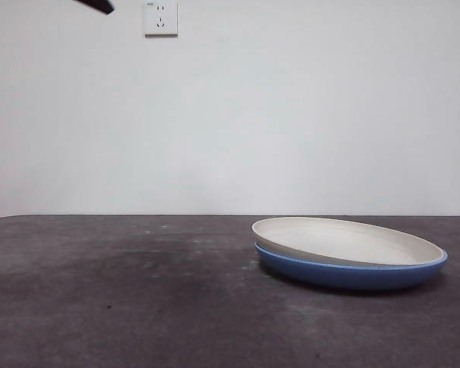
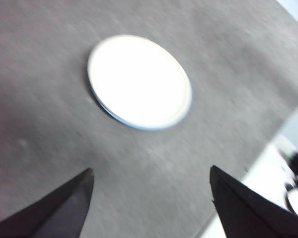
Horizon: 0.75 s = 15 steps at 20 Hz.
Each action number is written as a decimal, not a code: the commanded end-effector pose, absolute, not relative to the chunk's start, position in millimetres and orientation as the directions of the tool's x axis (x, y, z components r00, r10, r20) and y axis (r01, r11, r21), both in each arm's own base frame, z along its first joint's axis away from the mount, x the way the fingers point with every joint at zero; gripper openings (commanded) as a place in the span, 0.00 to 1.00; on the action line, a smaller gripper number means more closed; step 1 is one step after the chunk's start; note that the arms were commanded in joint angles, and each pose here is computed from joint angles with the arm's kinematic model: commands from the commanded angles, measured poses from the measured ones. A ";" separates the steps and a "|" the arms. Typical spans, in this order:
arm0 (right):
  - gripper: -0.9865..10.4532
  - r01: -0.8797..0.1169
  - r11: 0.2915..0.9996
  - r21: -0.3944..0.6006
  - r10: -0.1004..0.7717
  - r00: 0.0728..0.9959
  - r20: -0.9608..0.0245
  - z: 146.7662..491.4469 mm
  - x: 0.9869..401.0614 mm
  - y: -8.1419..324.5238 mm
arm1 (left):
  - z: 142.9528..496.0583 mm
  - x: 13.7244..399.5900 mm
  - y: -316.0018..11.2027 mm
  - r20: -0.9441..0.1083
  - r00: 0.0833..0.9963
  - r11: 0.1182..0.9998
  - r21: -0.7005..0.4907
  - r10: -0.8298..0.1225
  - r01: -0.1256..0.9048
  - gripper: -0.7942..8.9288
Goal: Pick up the white plate, put it on the blue plate, put it on desk
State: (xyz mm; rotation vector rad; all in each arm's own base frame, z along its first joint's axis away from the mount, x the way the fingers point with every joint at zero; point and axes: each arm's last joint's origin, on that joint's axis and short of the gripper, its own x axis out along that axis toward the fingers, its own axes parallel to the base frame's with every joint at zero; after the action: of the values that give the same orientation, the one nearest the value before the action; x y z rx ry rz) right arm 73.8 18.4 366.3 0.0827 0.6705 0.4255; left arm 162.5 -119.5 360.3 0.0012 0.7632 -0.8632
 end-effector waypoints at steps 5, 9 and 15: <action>0.46 -0.348 0.911 0.221 0.409 0.692 -0.595 369.0 71.3 18.3 | 336.0 137.0 -107.3 -0.585 0.319 0.584 -0.345 -0.746 0.735 0.47; 0.46 -0.332 0.912 0.240 0.409 0.692 -0.595 369.0 71.4 18.3 | 337.9 135.4 -106.3 -0.574 0.326 0.581 -0.340 -0.751 0.739 0.47; 0.46 -0.255 0.924 0.284 0.381 0.638 -0.669 353.9 96.0 20.7 | 337.9 135.5 -106.4 -0.573 0.326 0.581 -0.340 -0.752 0.740 0.47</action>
State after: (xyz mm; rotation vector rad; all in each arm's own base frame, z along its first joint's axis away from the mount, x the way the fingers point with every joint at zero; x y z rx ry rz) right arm 92.8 20.3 354.5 0.1533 0.7878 0.3780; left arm 134.9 -104.4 335.1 -0.0297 0.7786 -0.9566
